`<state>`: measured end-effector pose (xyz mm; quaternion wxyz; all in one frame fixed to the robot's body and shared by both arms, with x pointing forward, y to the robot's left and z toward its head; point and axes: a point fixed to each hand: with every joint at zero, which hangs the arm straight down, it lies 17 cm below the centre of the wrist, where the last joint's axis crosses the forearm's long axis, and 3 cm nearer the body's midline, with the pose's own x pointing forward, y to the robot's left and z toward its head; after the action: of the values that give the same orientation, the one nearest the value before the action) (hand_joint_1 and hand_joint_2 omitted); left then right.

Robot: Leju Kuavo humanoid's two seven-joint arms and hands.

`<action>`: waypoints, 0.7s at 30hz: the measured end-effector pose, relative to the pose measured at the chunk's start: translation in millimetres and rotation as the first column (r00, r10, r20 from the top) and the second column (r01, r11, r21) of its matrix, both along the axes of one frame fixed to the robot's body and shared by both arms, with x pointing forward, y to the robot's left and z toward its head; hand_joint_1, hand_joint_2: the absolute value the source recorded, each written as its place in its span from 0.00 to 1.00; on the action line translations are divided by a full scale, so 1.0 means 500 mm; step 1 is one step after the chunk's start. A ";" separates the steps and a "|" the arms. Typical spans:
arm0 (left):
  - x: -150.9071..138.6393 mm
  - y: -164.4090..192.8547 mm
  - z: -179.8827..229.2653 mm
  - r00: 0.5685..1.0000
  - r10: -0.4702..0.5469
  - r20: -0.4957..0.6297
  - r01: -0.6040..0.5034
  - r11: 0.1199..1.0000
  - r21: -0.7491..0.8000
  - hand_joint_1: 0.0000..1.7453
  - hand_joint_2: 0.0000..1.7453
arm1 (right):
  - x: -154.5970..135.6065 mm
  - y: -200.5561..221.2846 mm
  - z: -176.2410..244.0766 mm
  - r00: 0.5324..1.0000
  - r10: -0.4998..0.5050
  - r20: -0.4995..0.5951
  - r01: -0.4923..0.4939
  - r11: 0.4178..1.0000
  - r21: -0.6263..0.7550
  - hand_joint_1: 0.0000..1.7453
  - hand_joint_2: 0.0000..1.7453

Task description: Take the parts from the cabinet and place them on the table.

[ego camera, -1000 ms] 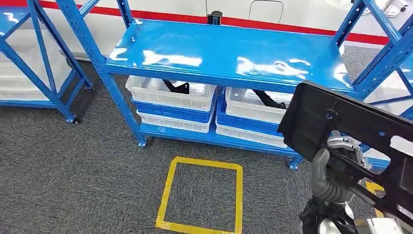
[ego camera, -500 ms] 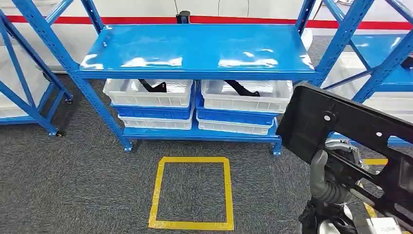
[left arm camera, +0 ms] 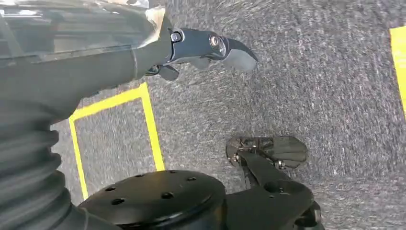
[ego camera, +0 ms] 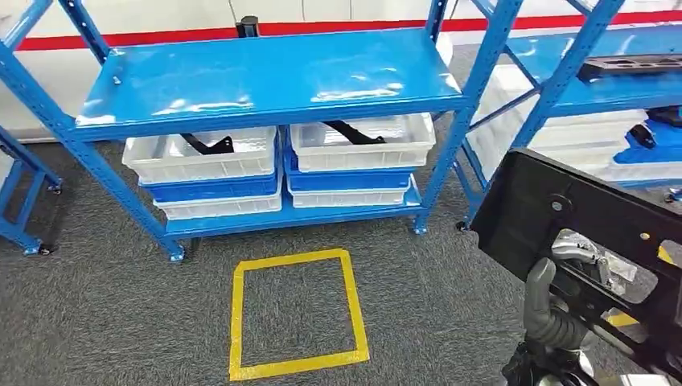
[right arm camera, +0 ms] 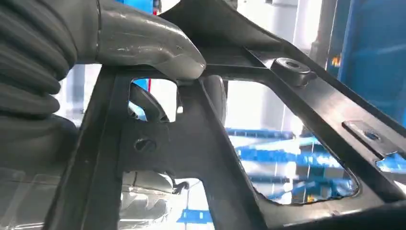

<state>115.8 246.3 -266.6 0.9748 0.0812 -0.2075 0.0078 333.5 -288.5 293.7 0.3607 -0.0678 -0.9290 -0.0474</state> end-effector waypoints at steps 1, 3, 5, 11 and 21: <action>0.002 0.003 0.000 1.000 -0.002 0.002 0.002 1.000 0.001 0.00 1.00 | 0.000 0.000 0.002 1.000 0.000 0.002 0.000 1.000 0.000 1.00 1.00; 0.004 0.002 0.001 1.000 -0.005 0.004 0.005 1.000 -0.001 0.00 1.00 | -0.003 0.000 0.001 1.000 0.000 0.002 0.000 1.000 0.001 1.00 1.00; 0.008 0.000 0.001 1.000 -0.008 0.007 0.008 1.000 -0.006 0.00 1.00 | -0.006 -0.004 -0.005 1.000 -0.005 -0.007 0.005 1.000 -0.001 1.00 1.00; 0.015 -0.003 0.003 1.000 -0.014 0.016 0.014 1.000 -0.019 0.00 1.00 | -0.013 -0.010 -0.006 1.000 -0.014 -0.008 0.014 1.000 0.000 1.00 1.00; 0.008 -0.005 0.001 1.000 -0.014 0.010 0.014 1.000 -0.028 0.00 1.00 | -0.030 -0.018 -0.001 1.000 -0.022 -0.001 0.022 1.000 0.001 1.00 1.00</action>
<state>119.6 243.9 -265.9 0.9748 0.0661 -0.2129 0.0042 318.3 -297.7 293.3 0.3609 -0.0780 -0.9279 -0.0519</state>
